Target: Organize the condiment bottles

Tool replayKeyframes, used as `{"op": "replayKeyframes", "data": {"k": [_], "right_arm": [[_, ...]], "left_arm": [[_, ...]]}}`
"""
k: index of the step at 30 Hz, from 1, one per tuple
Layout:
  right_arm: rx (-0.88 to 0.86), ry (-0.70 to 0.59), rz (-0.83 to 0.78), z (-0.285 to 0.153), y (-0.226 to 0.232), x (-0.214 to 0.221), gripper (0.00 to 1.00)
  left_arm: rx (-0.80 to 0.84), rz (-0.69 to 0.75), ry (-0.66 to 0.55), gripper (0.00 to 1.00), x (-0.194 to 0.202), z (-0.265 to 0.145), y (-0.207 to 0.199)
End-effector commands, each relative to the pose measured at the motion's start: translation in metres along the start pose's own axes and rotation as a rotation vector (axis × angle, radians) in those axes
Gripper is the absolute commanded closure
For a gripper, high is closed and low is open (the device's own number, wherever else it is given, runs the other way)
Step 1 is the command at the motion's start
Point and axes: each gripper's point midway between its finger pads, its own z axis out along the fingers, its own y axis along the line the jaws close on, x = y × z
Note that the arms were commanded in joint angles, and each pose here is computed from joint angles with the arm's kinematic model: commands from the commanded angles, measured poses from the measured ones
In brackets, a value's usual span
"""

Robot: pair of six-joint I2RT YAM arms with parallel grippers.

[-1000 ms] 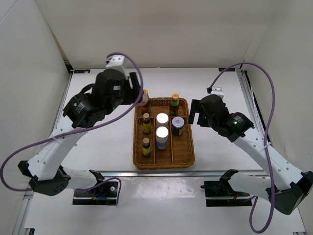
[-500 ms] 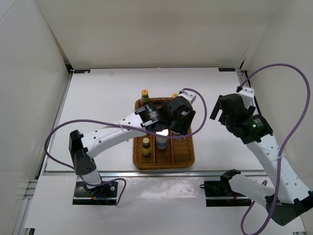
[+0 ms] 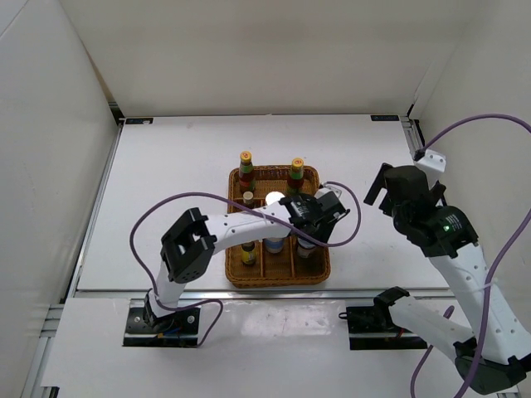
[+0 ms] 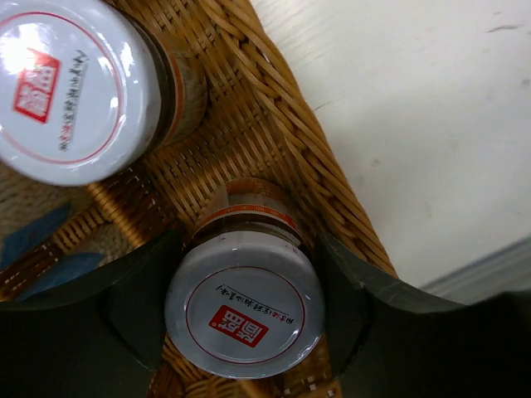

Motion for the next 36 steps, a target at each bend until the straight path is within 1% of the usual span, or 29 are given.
{"op": "replayKeyframes", "data": {"k": [1,5,6,8,9,11,12,15,16,18,19,21,22,23,24,25,26,27,28,29,30,31,33,34,35,36], "right_arm": [[0.011,-0.026,0.014,-0.006,-0.010,-0.003,0.01],[0.014,-0.021,0.001,-0.005,-0.012,0.001,0.01],[0.014,-0.021,0.001,-0.005,-0.012,0.001,0.01],[0.015,-0.021,-0.008,-0.005,-0.013,0.001,0.01],[0.019,-0.014,-0.015,-0.004,-0.013,0.004,0.01],[0.019,-0.014,-0.027,-0.004,-0.014,0.004,0.01],[0.032,-0.012,-0.034,-0.001,-0.014,0.005,0.01],[0.066,-0.013,-0.073,0.003,-0.017,0.004,0.01],[0.067,-0.010,-0.088,0.006,-0.015,0.003,0.01],[0.083,-0.003,-0.111,0.010,-0.013,0.002,0.01],[0.078,-0.010,-0.112,0.011,-0.010,-0.002,0.01],[0.087,0.006,-0.139,0.016,-0.006,-0.002,0.01],[0.086,0.005,-0.160,0.016,-0.004,-0.005,0.01],[0.089,0.011,-0.175,0.021,-0.001,-0.005,0.01],[0.074,0.011,-0.168,0.019,0.001,-0.007,0.01],[0.064,0.020,-0.194,0.022,0.005,-0.006,0.01],[0.045,0.022,-0.199,0.024,0.011,-0.006,0.01],[-0.008,0.040,-0.206,0.024,0.020,-0.003,0.01],[-0.033,0.053,-0.217,0.026,0.026,-0.001,0.01],[-0.066,0.053,-0.206,0.024,0.032,-0.003,0.01],[-0.093,0.058,-0.214,0.023,0.037,-0.002,0.01],[-0.120,0.063,-0.209,0.022,0.042,-0.001,0.01],[-0.174,0.056,-0.220,0.022,0.052,-0.004,0.01],[-0.187,0.061,-0.232,0.021,0.054,-0.002,0.01],[-0.197,0.064,-0.243,0.021,0.055,-0.002,0.01],[-0.222,0.040,-0.247,0.014,0.059,-0.013,0.01]], "left_arm": [[0.014,-0.055,-0.135,0.89,-0.036,-0.016,-0.006],[0.006,-0.049,-0.121,0.81,-0.033,-0.007,-0.007],[0.014,-0.049,-0.116,0.64,-0.032,-0.007,-0.008],[0.014,-0.049,-0.116,0.42,-0.032,-0.007,-0.009],[0.021,-0.054,-0.129,0.24,-0.036,-0.013,-0.009],[0.040,-0.056,-0.161,0.15,-0.047,-0.027,-0.010],[0.055,-0.071,-0.203,0.00,-0.060,-0.048,-0.008],[0.075,-0.061,-0.289,0.00,-0.085,-0.086,-0.003],[0.075,-0.066,-0.332,0.00,-0.095,-0.109,0.003],[0.038,-0.047,-0.387,0.00,-0.107,-0.138,0.019],[0.039,-0.054,-0.430,0.00,-0.114,-0.164,0.028],[-0.023,-0.041,-0.483,0.00,-0.118,-0.197,0.054],[-0.016,-0.072,-0.564,0.00,-0.125,-0.236,0.069],[-0.071,-0.087,-0.605,0.00,-0.125,-0.254,0.089],[-0.106,-0.085,-0.631,0.00,-0.120,-0.266,0.104],[-0.108,-0.135,-0.703,0.00,-0.117,-0.302,0.126],[-0.188,-0.168,-0.725,0.00,-0.110,-0.308,0.150],[-0.222,-0.186,-0.748,0.00,-0.103,-0.318,0.166],[-0.252,-0.243,-0.806,0.00,-0.093,-0.345,0.192],[-0.285,-0.268,-0.820,0.00,-0.084,-0.351,0.207],[-0.337,-0.249,-0.800,0.00,-0.069,-0.342,0.218],[-0.397,-0.301,-0.846,0.00,-0.056,-0.360,0.241],[-0.449,-0.324,-0.865,0.00,-0.037,-0.367,0.260],[-0.502,-0.344,-0.865,0.00,-0.024,-0.363,0.272],[-0.496,-0.411,-0.915,0.00,-0.008,-0.379,0.288],[-0.540,-0.462,-0.928,0.00,0.007,-0.374,0.300]]}}
